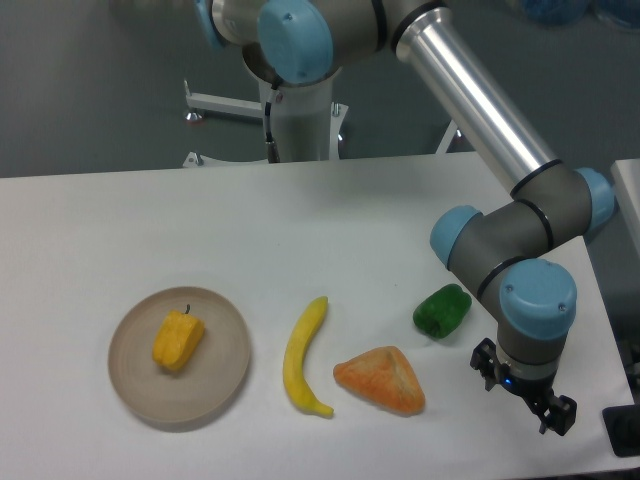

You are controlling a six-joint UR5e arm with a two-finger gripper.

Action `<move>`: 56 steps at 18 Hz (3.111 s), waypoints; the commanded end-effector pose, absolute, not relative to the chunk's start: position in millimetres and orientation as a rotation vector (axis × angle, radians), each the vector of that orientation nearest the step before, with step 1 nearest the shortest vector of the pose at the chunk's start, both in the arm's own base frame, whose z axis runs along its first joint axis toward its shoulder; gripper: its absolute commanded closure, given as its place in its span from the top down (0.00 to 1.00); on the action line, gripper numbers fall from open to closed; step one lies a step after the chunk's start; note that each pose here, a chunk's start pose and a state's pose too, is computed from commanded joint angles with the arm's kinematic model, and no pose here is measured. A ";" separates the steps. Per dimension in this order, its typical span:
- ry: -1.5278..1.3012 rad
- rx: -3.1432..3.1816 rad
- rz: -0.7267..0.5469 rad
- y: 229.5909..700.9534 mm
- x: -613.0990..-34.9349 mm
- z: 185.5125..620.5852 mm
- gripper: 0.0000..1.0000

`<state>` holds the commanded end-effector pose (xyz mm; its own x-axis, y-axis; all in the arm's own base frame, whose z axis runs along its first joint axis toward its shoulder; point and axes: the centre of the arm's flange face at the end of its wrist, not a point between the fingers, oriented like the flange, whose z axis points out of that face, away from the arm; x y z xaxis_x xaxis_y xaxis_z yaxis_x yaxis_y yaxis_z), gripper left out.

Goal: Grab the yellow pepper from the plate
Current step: 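Move the gripper over the yellow pepper on the plate, then lower the gripper onto the yellow pepper and close on it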

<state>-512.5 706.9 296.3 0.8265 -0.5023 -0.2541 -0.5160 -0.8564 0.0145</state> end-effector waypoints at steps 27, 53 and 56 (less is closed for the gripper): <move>0.140 -3.101 -0.127 724.0 -147.4 342.7 1.00; 0.244 -3.119 -0.119 724.3 -32.9 277.9 1.00; 0.241 -3.119 -0.113 725.8 -33.6 272.8 1.00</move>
